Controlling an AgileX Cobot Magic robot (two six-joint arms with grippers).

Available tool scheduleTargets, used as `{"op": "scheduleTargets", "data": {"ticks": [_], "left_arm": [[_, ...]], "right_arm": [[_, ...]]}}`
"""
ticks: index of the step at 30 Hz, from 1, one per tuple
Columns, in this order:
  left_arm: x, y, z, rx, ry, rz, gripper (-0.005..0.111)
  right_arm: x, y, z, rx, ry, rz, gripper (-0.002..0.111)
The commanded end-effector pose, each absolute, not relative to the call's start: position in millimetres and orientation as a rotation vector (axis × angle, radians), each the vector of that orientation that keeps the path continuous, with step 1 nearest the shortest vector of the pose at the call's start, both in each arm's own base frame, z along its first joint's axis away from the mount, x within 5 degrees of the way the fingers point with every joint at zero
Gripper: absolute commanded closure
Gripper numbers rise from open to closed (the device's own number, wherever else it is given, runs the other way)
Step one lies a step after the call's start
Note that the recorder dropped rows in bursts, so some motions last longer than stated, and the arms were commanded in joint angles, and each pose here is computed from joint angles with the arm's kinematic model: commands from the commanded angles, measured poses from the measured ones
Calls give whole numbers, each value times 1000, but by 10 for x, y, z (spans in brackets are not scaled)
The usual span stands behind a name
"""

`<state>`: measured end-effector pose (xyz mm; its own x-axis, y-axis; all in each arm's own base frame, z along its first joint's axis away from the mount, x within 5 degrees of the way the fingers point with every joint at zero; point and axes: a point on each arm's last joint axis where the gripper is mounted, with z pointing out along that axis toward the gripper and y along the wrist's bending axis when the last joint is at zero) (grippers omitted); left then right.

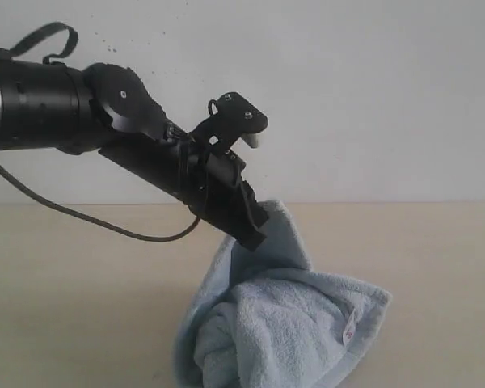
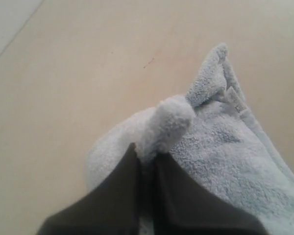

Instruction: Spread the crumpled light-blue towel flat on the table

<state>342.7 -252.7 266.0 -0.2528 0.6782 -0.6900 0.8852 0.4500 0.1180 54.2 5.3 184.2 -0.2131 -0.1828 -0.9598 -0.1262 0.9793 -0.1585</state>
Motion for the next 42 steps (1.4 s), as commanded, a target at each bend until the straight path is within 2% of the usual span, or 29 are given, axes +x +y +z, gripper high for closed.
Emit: {"op": "scheduleTargets", "data": {"ticks": [1, 9, 13, 21, 26, 29, 31, 34, 37, 39, 42], "left_arm": [[3289, -2417, 2908, 1200, 2112, -396, 103], [2923, -2267, 3155, 1244, 2302, -524, 103], [2887, -2222, 3189, 1241, 2332, -499, 103], [2875, -2214, 3167, 1260, 2349, -495, 103], [2845, -2204, 3082, 1279, 2377, -505, 103], [2849, -2196, 2976, 1258, 2384, -496, 103], [2849, -2189, 2911, 1245, 2388, -491, 103], [2847, -2184, 2825, 1222, 2393, -491, 103], [2842, -2174, 2760, 1211, 2400, -485, 103], [2834, -2166, 2718, 1208, 2407, -482, 103], [2836, -2158, 2685, 1204, 2406, -470, 103]], "right_arm": [[541, 53, 1857, -225, 1773, -51, 109], [541, 53, 1857, -225, 1773, -51, 109], [554, 58, 1933, -196, 1691, -31, 109], [553, 2, 2205, 407, 1364, 533, 109], [526, -72, 2317, 566, 1177, 679, 109], [445, -171, 2484, 717, 863, 920, 109], [305, -181, 2763, 615, 653, 997, 109], [128, -39, 3249, 279, 595, 825, 109], [303, 190, 3603, -68, 842, 463, 109], [595, 259, 3640, -231, 1042, 236, 109], [1189, 224, 3456, -279, 1389, 43, 109]]}}
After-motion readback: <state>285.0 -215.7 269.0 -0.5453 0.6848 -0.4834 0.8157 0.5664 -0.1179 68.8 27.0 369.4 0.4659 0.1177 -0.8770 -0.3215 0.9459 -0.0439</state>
